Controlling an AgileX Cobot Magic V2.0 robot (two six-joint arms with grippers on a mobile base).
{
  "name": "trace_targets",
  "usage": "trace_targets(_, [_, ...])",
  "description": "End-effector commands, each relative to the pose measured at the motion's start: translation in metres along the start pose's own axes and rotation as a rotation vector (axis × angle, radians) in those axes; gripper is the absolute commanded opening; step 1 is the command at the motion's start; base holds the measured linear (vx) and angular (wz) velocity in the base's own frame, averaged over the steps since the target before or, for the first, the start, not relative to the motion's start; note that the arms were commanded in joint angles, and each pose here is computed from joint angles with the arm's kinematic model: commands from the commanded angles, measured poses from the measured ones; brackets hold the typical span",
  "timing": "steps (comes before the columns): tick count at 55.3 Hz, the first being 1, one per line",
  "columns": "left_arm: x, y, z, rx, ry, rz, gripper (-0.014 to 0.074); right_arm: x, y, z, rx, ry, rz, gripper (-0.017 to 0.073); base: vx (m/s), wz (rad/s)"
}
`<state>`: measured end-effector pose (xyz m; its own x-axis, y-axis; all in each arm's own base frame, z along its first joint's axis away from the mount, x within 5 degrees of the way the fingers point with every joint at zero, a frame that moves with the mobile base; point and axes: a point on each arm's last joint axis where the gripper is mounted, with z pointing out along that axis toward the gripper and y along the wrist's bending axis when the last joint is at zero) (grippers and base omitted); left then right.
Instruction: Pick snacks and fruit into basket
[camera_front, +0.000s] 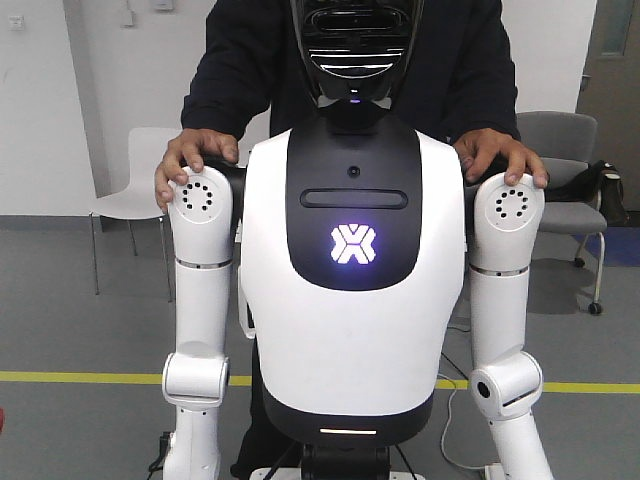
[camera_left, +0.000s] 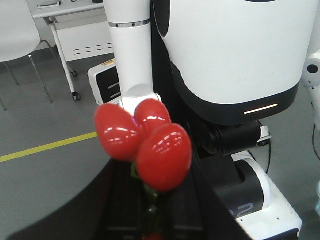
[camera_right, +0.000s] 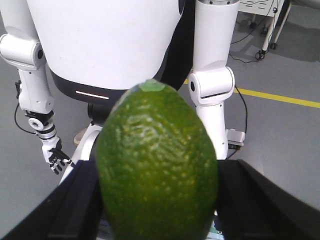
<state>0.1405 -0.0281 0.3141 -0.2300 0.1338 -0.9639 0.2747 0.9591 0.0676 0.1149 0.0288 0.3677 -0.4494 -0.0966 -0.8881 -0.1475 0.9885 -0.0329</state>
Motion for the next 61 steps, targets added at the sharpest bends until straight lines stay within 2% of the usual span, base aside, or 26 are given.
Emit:
trace_targets(1, [-0.0155, 0.0040, -0.0039, -0.042, -0.087, -0.016, 0.0000, -0.0142, -0.0002, -0.0048, -0.007, -0.099, -0.017, -0.0008, 0.01, 0.01])
trace_targets(61, [-0.0160, 0.0045, -0.0040, -0.048, -0.093, -0.016, 0.0000, -0.0157, 0.0009, -0.0050, -0.019, -0.116, -0.013, -0.0008, 0.00, 0.00])
